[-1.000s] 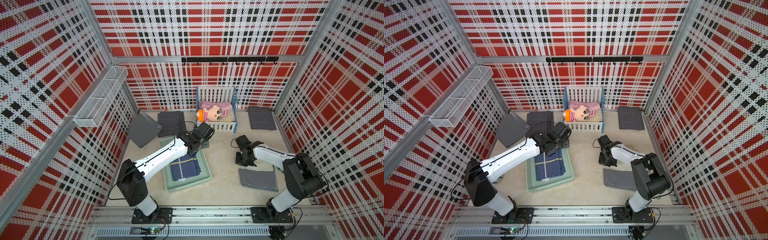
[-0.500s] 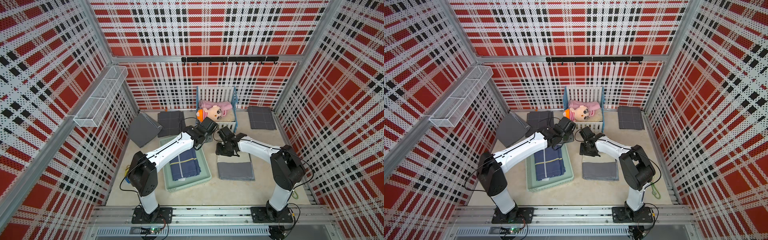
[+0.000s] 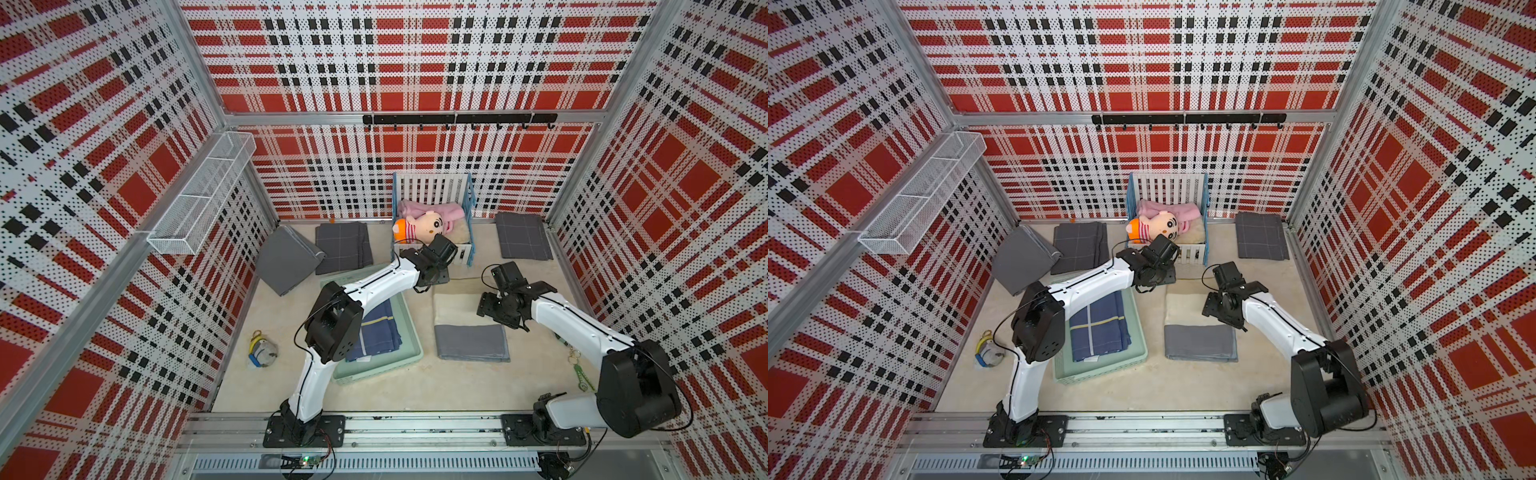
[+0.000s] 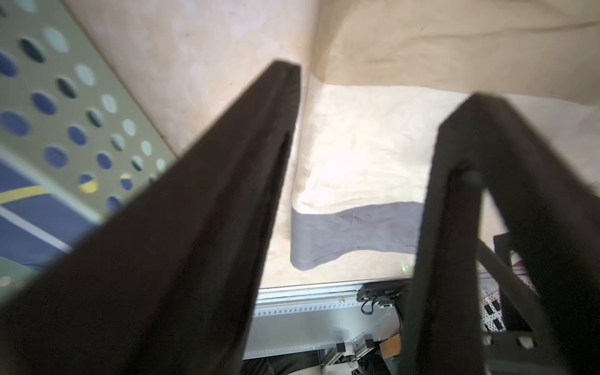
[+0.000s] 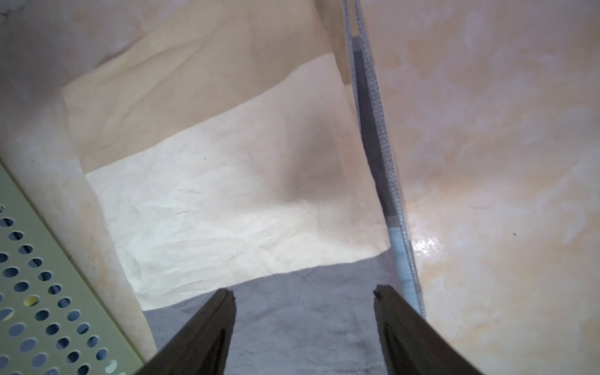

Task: Put the folded pillowcase in the basket
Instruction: Move the pillowcase to the center of the board, then pick up the pillowcase at the center of the board.

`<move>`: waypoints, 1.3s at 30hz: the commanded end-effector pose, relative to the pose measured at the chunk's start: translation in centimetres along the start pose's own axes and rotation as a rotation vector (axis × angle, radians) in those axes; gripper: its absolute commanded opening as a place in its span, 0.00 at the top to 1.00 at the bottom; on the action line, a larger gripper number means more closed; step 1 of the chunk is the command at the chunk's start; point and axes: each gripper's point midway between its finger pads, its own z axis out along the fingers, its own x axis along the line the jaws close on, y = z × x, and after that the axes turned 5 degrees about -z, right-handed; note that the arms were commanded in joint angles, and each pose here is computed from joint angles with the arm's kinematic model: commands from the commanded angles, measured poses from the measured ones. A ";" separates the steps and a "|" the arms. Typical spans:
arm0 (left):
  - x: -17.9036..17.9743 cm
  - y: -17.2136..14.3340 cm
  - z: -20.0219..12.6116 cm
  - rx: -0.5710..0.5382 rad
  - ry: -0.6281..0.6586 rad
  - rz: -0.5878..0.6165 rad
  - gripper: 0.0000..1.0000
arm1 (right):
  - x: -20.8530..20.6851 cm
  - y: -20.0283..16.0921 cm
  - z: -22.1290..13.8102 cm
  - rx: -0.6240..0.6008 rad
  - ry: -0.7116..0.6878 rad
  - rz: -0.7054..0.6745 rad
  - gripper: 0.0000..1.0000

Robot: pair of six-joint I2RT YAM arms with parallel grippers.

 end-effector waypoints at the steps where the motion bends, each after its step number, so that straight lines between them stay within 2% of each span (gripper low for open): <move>1: -1.0 -1.5 2.4 0.055 -0.031 -0.019 0.52 | -1.4 -0.2 0.2 -0.001 -0.038 -0.004 0.24; 11: 0.5 -4.3 7.7 0.143 0.002 -0.051 0.53 | -3.7 -1.1 1.2 0.031 -0.092 0.002 0.22; 15: 0.6 -5.2 8.7 0.166 0.003 -0.048 0.65 | -3.4 -3.1 2.8 0.140 -0.051 0.003 0.21; 18: 0.8 -4.9 8.4 0.157 0.006 -0.048 0.69 | -3.4 -5.1 3.5 0.204 -0.015 0.020 0.21; 24: 1.3 -4.1 7.6 0.133 0.008 -0.048 0.86 | -3.9 -9.5 3.4 0.335 0.020 0.060 0.22; 28: 1.1 -4.1 7.4 0.129 -0.003 -0.041 1.00 | -4.3 -10.2 3.5 0.340 0.016 0.042 0.25; 31: 0.6 -4.5 7.4 0.138 -0.022 -0.032 1.00 | -3.7 -11.0 4.6 0.385 0.052 0.040 0.45; 36: -0.4 -4.4 6.1 0.110 -0.040 -0.007 1.00 | -3.5 -9.8 4.7 0.328 0.061 0.033 0.86; 38: -1.0 -4.1 5.1 0.098 -0.063 -0.006 1.00 | -2.9 -8.7 4.0 0.280 0.082 0.029 1.00; 39: -1.6 -3.9 4.4 0.088 -0.085 0.002 1.00 | -2.4 -8.0 3.5 0.246 0.110 0.030 1.00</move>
